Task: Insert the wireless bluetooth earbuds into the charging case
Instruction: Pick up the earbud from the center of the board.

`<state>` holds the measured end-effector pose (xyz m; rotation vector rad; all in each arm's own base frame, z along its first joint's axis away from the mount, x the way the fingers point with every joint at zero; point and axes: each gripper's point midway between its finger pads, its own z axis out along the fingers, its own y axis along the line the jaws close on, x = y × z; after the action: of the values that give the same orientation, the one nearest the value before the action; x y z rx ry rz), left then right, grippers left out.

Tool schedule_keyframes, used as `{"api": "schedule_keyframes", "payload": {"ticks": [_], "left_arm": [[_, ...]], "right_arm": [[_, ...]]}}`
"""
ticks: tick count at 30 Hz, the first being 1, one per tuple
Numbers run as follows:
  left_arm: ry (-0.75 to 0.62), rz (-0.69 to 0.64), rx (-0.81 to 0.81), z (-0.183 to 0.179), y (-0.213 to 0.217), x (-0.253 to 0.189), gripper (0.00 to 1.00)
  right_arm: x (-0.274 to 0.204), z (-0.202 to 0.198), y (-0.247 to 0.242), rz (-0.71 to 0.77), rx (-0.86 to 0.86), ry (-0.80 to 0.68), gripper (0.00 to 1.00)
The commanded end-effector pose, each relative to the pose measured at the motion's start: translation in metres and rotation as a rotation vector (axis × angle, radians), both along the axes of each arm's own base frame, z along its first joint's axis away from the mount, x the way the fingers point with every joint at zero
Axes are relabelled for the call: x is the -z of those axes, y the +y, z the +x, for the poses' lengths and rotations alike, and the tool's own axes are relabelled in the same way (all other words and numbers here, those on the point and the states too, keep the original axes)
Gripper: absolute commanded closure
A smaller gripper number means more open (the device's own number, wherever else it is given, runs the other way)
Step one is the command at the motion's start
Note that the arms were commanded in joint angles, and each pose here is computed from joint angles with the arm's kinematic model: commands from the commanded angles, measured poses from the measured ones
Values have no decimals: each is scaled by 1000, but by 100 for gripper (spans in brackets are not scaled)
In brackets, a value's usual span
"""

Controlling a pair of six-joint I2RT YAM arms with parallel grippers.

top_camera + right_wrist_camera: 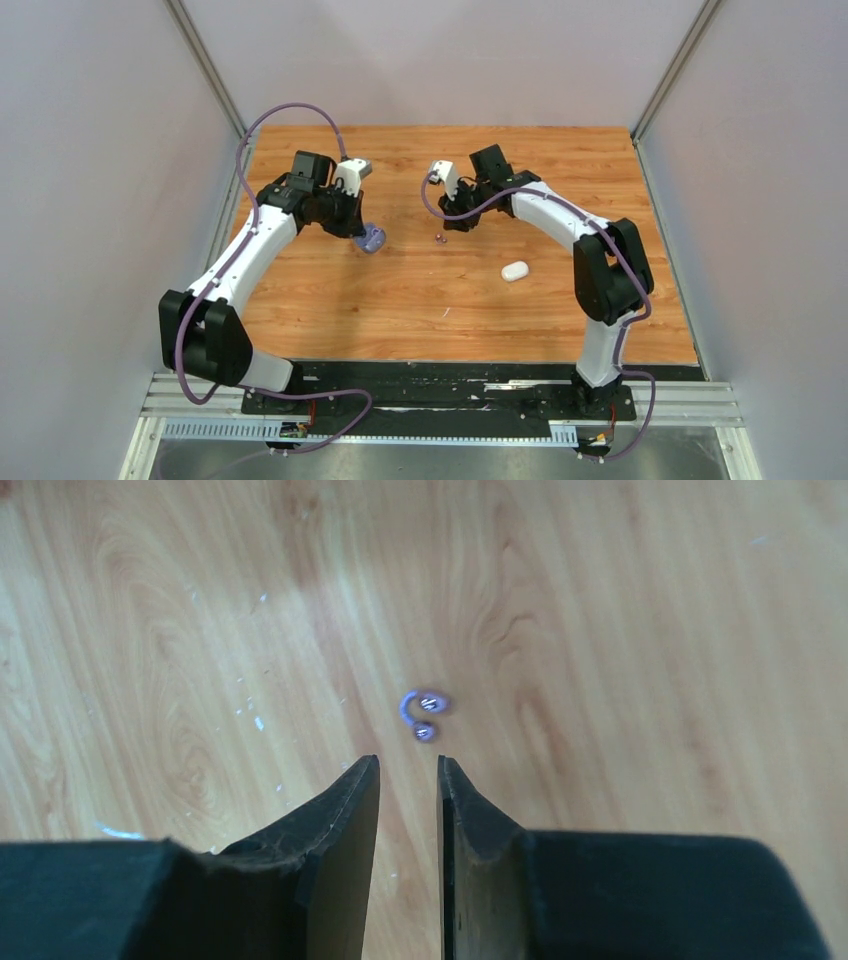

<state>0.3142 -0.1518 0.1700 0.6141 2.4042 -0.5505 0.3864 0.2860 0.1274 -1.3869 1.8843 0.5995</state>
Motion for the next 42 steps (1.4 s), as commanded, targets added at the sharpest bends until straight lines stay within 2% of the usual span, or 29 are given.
{"api": "schedule_keyframes", "payload": {"ticks": [1, 8, 19, 35, 42], "left_arm": [[-38, -1, -9, 2, 10, -19, 100], [-61, -5, -24, 9, 11, -24, 100], [-60, -10, -25, 8, 11, -26, 100], [-45, -15, -21, 11, 9, -25, 100], [-47, -12, -21, 11, 10, -25, 100]], "right_arm": [[6, -24, 16, 33, -67, 151, 73], [45, -23, 17, -26, -28, 213, 67], [85, 0, 9, -164, -80, 64, 63], [99, 7, 1, -228, -234, -116, 61], [76, 10, 2, -214, -300, -258, 60]]}}
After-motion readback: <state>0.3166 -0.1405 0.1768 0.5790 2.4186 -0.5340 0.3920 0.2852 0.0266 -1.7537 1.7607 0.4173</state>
